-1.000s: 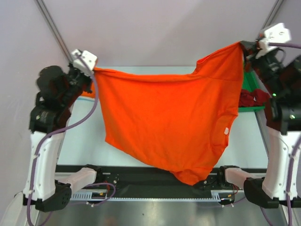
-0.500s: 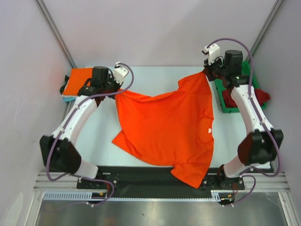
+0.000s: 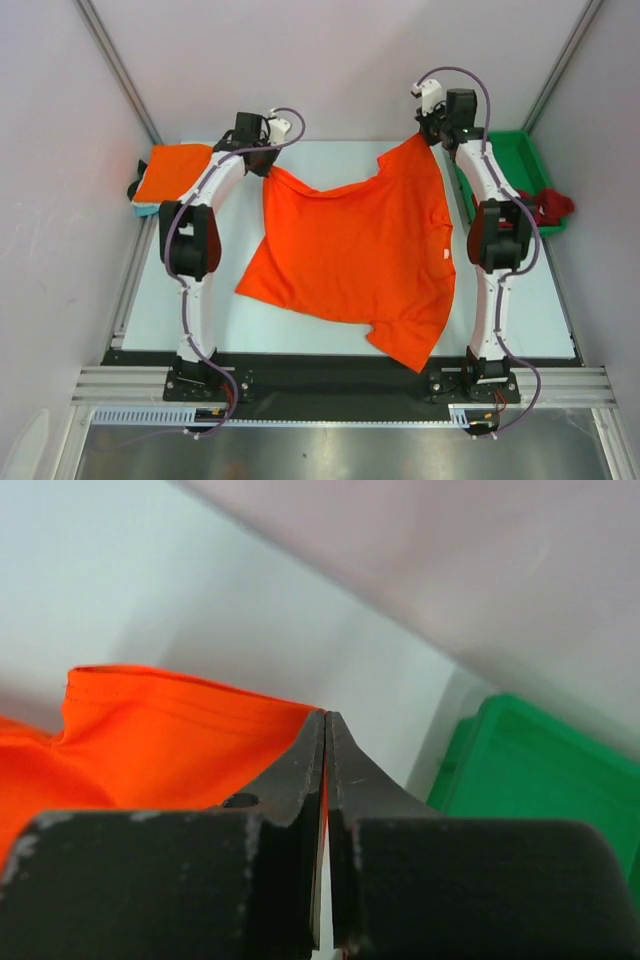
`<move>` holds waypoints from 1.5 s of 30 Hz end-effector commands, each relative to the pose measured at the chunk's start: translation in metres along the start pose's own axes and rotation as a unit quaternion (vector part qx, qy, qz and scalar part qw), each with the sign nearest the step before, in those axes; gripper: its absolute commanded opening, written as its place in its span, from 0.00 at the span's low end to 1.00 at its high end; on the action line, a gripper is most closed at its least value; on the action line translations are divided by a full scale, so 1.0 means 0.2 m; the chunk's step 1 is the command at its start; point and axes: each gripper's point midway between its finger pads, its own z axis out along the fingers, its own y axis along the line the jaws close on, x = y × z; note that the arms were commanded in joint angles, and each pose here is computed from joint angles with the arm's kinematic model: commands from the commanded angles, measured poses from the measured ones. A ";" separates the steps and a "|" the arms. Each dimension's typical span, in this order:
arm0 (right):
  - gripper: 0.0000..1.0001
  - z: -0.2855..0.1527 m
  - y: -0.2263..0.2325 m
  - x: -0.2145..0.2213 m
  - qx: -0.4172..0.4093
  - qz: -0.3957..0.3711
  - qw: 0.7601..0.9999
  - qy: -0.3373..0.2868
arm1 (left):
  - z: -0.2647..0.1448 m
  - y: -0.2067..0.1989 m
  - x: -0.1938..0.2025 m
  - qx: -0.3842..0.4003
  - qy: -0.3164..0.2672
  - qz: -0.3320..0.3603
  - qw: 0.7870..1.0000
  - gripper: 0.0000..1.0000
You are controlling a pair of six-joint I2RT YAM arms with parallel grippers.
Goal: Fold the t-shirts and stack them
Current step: Flatten the tshirt out, then fold the tshirt
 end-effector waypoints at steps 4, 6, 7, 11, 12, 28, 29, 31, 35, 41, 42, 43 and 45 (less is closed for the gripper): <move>0.00 0.20 -0.19 -0.07 0.053 -0.008 0.998 -0.033 | 0.16 0.16 -0.14 -0.049 -0.030 -0.009 0.998 0.01; 0.00 0.28 -0.19 -0.01 0.064 -0.010 0.997 -0.034 | 0.20 0.23 -0.09 -0.074 -0.012 -0.023 0.997 0.00; 0.00 0.30 -0.19 0.00 0.065 -0.009 0.997 -0.036 | 0.22 0.25 -0.06 -0.085 -0.008 -0.038 0.996 0.00; 0.00 0.39 -0.19 0.08 0.081 0.012 0.996 -0.036 | 0.22 0.39 0.00 -0.144 0.003 -0.036 0.989 0.00; 0.00 0.40 -0.19 0.10 0.083 0.015 0.996 -0.035 | 0.21 0.42 0.02 -0.162 0.010 -0.035 0.986 0.00; 0.00 0.60 -0.16 0.06 0.121 0.012 0.988 -0.098 | 0.35 0.61 0.11 -0.202 0.029 -0.005 0.979 0.00; 0.00 0.59 -0.15 0.04 0.120 0.014 0.988 -0.097 | 0.34 0.61 0.10 -0.203 0.026 -0.005 0.979 0.00; 0.00 0.58 -0.14 0.04 0.117 0.016 0.989 -0.092 | 0.33 0.60 0.10 -0.201 0.024 -0.014 0.979 0.00; 0.00 0.49 -0.14 -0.06 0.111 0.011 0.990 -0.091 | 0.21 0.58 -0.02 -0.180 -0.006 -0.013 0.984 0.00; 0.00 0.37 -0.06 -0.08 0.097 -0.028 0.993 -0.060 | 0.07 0.45 -0.10 -0.116 -0.043 0.001 0.992 0.01; 0.00 0.35 -0.05 -0.09 0.094 -0.031 0.993 -0.059 | 0.03 0.45 -0.12 -0.115 -0.049 0.000 0.992 0.00; 0.00 0.29 -0.06 -0.16 0.094 -0.033 0.993 -0.071 | 0.03 0.44 -0.10 -0.112 -0.043 -0.003 0.993 0.00; 0.00 0.26 -0.03 -0.13 0.086 -0.027 0.994 -0.061 | 0.01 0.44 -0.09 -0.113 -0.045 -0.010 0.993 0.00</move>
